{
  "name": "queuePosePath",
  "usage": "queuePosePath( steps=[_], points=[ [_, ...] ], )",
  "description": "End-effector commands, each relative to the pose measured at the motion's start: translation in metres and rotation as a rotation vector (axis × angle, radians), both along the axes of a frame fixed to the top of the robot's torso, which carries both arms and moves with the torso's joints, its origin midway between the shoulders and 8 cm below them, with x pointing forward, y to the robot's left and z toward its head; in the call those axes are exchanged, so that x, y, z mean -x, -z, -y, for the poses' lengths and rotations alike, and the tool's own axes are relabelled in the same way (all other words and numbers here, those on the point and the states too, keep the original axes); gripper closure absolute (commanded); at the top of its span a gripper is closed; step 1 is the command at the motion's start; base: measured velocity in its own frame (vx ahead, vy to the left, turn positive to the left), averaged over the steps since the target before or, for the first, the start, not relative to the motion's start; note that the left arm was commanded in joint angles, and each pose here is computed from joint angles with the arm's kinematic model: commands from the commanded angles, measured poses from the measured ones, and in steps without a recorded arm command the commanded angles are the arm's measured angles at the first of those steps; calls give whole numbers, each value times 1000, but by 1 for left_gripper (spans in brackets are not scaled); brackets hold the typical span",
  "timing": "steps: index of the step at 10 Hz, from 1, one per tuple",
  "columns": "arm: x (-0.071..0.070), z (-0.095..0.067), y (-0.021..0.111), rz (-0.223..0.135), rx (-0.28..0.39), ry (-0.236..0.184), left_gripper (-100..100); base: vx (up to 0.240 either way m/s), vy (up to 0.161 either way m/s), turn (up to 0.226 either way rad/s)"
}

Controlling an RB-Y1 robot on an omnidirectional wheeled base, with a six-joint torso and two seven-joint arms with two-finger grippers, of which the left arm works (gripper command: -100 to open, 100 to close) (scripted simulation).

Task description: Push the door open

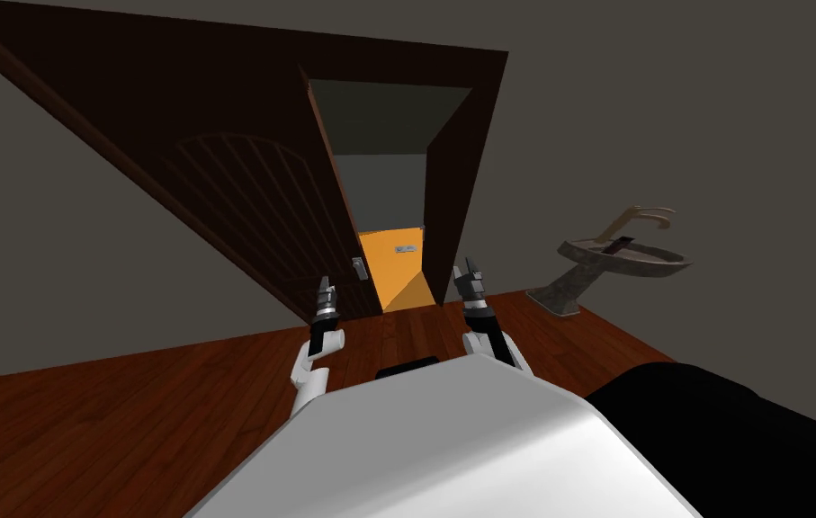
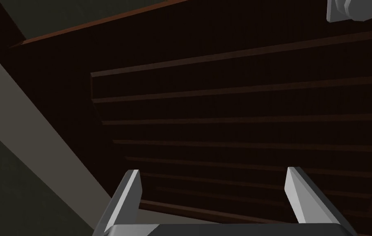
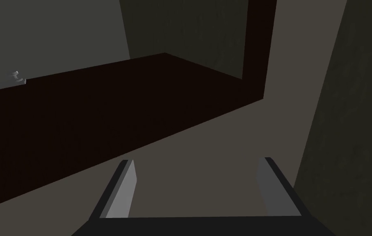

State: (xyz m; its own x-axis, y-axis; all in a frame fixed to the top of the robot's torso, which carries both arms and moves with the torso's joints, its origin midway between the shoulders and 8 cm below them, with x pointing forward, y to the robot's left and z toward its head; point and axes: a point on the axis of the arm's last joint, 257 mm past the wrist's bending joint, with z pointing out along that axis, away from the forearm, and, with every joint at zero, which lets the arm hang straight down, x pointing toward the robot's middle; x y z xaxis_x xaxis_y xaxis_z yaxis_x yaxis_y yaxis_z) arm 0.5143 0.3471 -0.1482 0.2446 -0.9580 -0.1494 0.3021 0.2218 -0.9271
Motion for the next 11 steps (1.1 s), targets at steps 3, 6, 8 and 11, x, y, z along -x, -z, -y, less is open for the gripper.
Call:
queuePosePath(
  steps=[3,6,8,11],
  points=[
    [-15,-4,24,-48,28,-11,-100,39,92,-111],
    [-24,-5,44,-89,53,-18,-100,28,81,-107],
    [-32,-4,58,-119,76,-22,-100,37,120,-180],
    [-39,-1,78,-159,102,-25,-100,24,77,-80]
  ],
)
